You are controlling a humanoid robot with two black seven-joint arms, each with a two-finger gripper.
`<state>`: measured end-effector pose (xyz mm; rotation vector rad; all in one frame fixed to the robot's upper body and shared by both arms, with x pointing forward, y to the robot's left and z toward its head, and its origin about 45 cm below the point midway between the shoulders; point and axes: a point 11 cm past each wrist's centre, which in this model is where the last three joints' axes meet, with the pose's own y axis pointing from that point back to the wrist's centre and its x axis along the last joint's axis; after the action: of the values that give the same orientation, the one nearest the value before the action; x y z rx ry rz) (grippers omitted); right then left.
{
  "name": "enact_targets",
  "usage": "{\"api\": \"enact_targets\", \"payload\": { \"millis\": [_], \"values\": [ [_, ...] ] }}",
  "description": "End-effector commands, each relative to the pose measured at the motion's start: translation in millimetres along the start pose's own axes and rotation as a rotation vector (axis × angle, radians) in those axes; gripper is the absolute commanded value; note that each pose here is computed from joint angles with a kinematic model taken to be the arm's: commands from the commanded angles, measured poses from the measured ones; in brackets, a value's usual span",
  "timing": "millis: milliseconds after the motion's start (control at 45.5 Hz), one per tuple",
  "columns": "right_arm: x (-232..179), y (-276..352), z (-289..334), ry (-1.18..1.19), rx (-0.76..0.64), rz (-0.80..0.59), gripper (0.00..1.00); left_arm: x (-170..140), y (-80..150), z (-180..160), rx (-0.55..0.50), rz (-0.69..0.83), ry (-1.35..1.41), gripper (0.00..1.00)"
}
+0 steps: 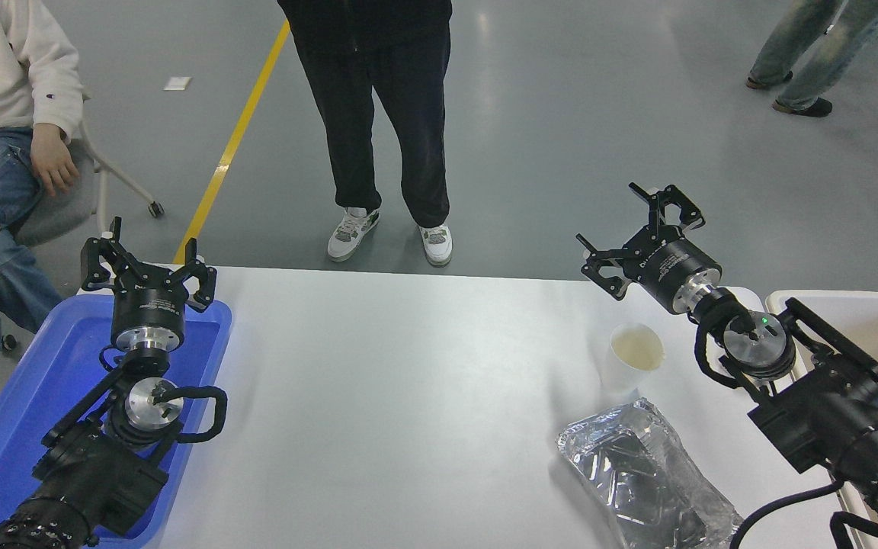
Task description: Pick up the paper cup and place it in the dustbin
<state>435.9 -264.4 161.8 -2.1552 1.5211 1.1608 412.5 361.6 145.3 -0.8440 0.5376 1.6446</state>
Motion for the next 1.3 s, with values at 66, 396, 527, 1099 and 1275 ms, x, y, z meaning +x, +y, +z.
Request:
{"api": "enact_targets", "payload": {
  "millis": [66,396,527,1099,1275],
  "values": [
    [-9,3,-15,0.161,-0.030,-0.015,1.00,0,0,0,0.001,-0.001,-0.001,0.99],
    [-36,32,-50,0.402,-0.094,-0.061,1.00,0,0,1,0.000,-0.001,-0.002,0.99],
    [-31,45,-66,0.458,-0.099,-0.034,1.00,0,0,1,0.000,-0.001,-0.002,0.99],
    [-71,114,-168,0.984,-0.227,0.068,1.00,0,0,1,0.000,-0.001,-0.002,0.99],
    [-96,127,-185,1.118,-0.275,0.069,1.00,0,0,1,0.000,-0.001,-0.002,0.99]
  ]
}}
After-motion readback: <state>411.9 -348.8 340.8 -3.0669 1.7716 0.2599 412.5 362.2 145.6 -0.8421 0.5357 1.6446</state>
